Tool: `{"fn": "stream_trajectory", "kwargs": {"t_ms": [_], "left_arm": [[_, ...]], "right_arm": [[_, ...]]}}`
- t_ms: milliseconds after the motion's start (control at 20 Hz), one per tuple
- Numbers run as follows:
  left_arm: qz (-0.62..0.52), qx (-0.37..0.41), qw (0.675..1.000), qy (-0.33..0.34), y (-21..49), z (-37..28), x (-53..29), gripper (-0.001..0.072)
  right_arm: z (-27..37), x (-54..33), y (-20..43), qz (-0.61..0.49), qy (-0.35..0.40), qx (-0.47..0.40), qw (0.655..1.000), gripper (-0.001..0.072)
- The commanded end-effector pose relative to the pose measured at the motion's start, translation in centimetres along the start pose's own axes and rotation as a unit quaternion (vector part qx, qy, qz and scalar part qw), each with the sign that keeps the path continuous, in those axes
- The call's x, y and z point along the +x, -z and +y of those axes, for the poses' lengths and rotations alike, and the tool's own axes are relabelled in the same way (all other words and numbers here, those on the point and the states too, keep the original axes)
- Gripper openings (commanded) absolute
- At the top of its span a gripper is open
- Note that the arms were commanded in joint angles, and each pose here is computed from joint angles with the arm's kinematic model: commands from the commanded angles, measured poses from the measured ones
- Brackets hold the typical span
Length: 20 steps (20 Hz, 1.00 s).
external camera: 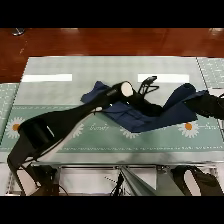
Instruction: Fold the shirts.
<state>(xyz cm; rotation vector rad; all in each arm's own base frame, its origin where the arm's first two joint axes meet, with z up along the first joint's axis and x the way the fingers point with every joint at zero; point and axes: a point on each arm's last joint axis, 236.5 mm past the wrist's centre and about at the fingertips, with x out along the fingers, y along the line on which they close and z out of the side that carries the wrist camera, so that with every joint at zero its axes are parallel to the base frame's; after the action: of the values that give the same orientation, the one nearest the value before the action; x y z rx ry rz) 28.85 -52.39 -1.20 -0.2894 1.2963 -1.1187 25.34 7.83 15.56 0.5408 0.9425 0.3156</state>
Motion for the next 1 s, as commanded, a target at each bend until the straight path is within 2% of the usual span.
{"fn": "stream_trajectory", "kwargs": {"t_ms": [0, 200, 250, 450, 700, 950], "left_arm": [[-0.029, -0.034, 0.999, -0.004, -4.2, 4.4, -7.7, 0.0029], [-0.137, -0.101, 0.984, -0.047, -7.7, 12.6, -24.8, 0.0029], [-0.171, -0.116, 0.977, -0.062, -7.4, 13.8, -29.1, 0.0029], [-0.259, -0.132, 0.942, -0.166, -0.6, 16.3, -41.6, 0.0029], [-0.341, -0.153, 0.903, -0.211, 7.9, 14.2, -43.4, 0.0029], [-0.337, -0.173, 0.91, -0.17, 12.7, 12.9, -38.1, 0.003]], "right_arm": [[0.9, 0.3, -0.6, -0.005, -0.024, 0.006, 1.0, 0.0018], [7.0, 2.5, -2.4, -0.013, -0.144, -0.018, 0.989, 0.0018], [8.1, 4.0, -2.7, -0.005, -0.153, -0.028, 0.988, 0.0018], [13.7, 13.0, -3.0, 0.064, -0.179, -0.067, 0.98, 0.0018], [17.1, 25.7, -1.5, 0.151, -0.179, -0.074, 0.969, 0.0019], [17.3, 33.2, 0.9, 0.21, -0.169, -0.045, 0.962, 0.0019]]}}
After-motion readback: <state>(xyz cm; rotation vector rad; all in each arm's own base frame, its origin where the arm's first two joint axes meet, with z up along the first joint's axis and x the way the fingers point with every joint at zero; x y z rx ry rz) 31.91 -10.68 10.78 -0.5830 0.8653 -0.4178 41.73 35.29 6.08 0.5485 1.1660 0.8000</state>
